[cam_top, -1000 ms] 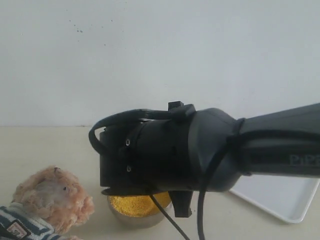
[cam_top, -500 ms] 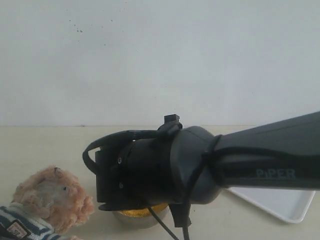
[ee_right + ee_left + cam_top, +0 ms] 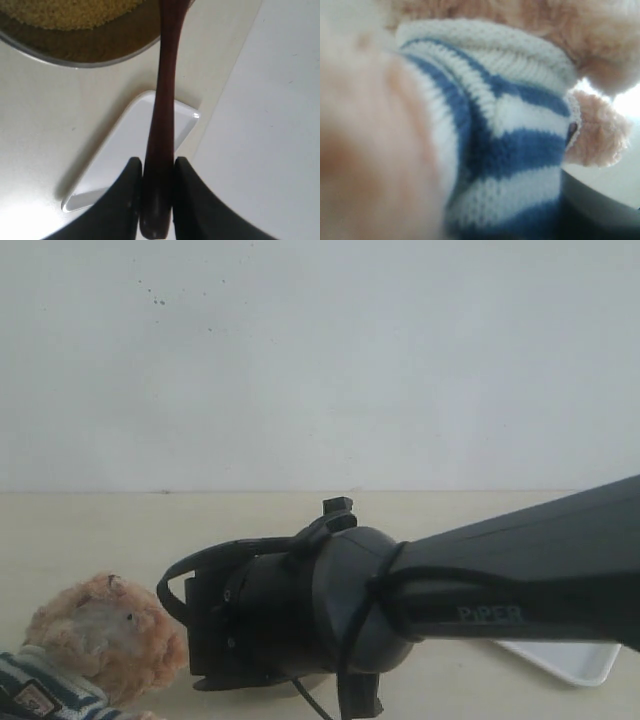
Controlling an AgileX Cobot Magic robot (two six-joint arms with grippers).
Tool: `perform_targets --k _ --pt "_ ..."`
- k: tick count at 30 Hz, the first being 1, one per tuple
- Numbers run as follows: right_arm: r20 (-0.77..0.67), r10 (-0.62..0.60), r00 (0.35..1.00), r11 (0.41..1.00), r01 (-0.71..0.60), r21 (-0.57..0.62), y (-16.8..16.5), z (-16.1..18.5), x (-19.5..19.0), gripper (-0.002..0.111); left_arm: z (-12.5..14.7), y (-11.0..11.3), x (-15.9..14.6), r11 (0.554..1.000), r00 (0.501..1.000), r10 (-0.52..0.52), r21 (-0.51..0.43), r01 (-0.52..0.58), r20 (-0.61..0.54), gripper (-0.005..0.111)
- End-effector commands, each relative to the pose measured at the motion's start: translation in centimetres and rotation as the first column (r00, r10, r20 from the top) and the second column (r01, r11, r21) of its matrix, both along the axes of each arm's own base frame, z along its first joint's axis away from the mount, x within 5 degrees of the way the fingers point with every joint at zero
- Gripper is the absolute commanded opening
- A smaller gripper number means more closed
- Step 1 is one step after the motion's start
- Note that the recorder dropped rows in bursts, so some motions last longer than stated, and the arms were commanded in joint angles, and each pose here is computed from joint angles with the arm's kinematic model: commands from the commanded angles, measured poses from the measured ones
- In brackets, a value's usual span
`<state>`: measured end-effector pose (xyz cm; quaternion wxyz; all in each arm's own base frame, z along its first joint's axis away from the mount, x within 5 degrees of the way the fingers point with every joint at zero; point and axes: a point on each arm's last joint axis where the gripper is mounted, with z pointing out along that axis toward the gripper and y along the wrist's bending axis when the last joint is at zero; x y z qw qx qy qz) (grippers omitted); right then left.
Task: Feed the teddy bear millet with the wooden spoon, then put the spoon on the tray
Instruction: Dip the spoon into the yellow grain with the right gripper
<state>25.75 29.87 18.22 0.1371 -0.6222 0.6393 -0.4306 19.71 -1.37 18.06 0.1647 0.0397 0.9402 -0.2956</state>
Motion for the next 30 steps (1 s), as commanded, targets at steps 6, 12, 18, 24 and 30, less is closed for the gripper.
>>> perform_targets --k 6,12,18,24,30 --pt "-0.012 -0.009 1.000 1.000 0.009 -0.010 0.3 -0.8 -0.1 0.001 0.2 0.0 -0.1 1.000 1.000 0.006 -0.011 -0.006 0.008 0.006" --pt "-0.091 -0.061 0.994 0.997 0.064 0.030 0.3 -1.4 -0.9 0.001 0.2 0.0 -0.1 1.000 1.000 0.006 -0.011 -0.006 0.008 0.006" --pt "-0.089 -0.069 0.994 0.995 0.075 0.061 0.5 -0.7 -0.9 0.001 0.2 0.0 -0.1 1.000 1.000 0.006 -0.011 -0.006 0.008 0.006" --pt "-0.102 -0.100 0.990 0.987 0.111 0.113 0.8 -0.2 -0.9 0.001 0.2 0.0 -0.1 1.000 1.000 0.006 -0.011 -0.006 0.008 0.006" --pt "-0.125 -0.177 0.976 0.965 0.197 0.174 0.3 0.0 0.1 0.001 0.2 0.0 -0.1 1.000 1.000 0.006 -0.011 -0.006 0.008 0.006"
